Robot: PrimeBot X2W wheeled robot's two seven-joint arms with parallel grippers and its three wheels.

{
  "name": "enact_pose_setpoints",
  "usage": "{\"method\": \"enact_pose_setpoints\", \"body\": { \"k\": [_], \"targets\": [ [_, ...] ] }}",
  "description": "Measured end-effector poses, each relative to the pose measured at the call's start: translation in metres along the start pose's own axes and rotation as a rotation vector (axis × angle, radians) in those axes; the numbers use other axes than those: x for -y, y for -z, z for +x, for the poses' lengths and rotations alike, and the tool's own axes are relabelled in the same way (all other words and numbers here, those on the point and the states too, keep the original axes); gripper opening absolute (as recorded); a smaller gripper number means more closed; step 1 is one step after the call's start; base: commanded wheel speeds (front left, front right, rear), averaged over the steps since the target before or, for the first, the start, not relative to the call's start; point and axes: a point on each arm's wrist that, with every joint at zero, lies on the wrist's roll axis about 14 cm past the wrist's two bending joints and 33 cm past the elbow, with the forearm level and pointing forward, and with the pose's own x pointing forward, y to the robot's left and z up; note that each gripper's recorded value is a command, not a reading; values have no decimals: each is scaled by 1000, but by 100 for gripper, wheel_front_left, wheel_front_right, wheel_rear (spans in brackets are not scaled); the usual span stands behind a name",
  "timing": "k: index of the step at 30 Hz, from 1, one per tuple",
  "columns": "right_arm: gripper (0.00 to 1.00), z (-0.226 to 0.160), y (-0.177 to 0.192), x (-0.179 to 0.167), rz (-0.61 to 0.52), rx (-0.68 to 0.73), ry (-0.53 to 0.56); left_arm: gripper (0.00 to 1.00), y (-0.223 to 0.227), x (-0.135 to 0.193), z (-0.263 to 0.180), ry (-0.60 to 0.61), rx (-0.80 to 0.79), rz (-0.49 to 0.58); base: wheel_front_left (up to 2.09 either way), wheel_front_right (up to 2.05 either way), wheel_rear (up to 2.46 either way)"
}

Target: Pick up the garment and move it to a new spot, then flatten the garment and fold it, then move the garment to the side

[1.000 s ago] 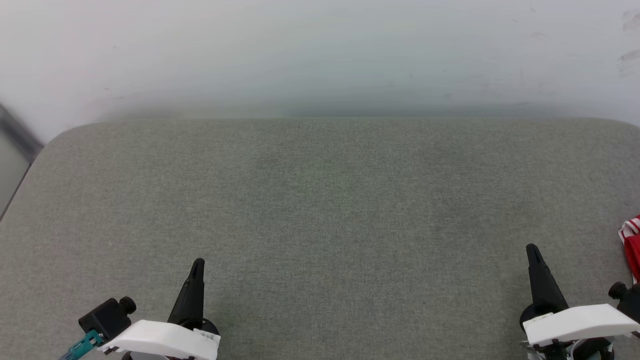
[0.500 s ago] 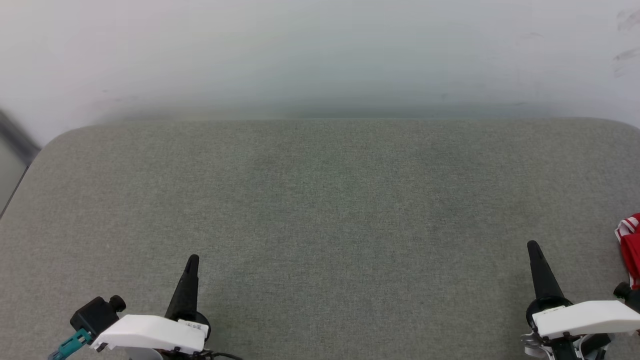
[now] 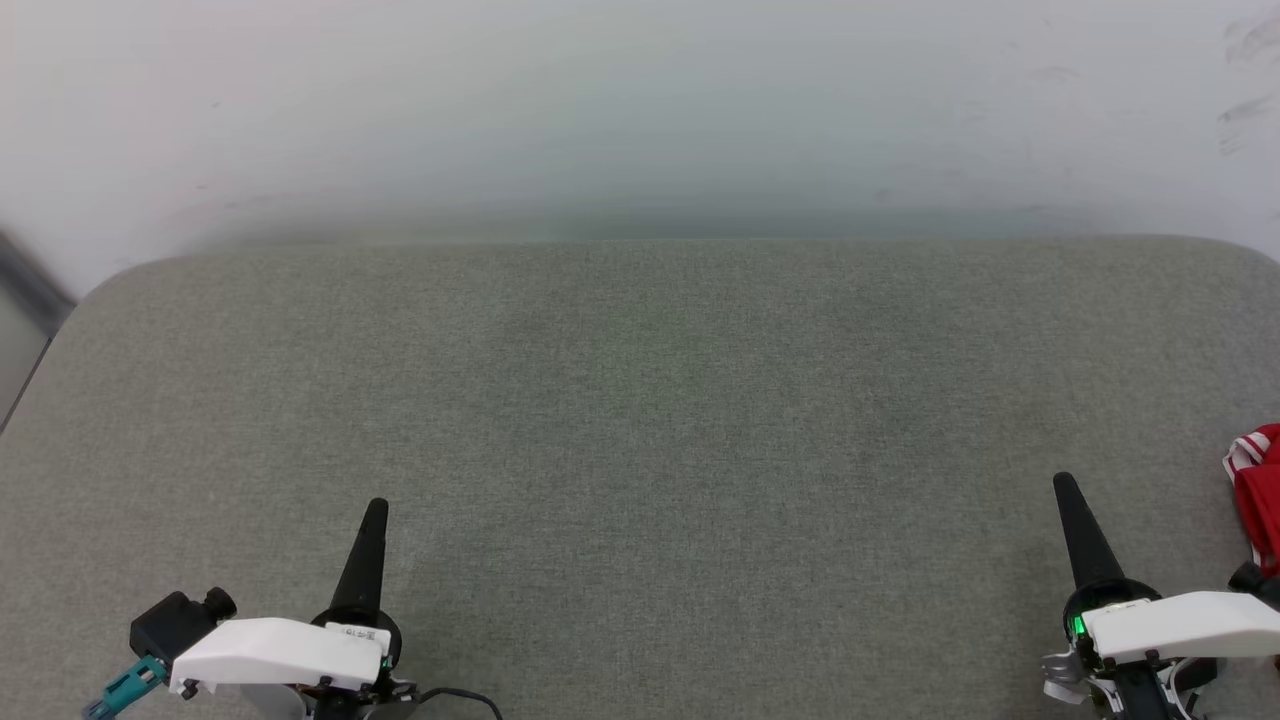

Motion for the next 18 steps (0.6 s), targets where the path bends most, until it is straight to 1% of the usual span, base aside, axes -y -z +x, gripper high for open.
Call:
{"method": "enact_pose_setpoints", "body": {
  "k": [18],
  "targets": [
    [0,0,-3,-1,168,-2,-5,0,-3,2,6,3,-4,-167,0,0,0]
  ]
}}
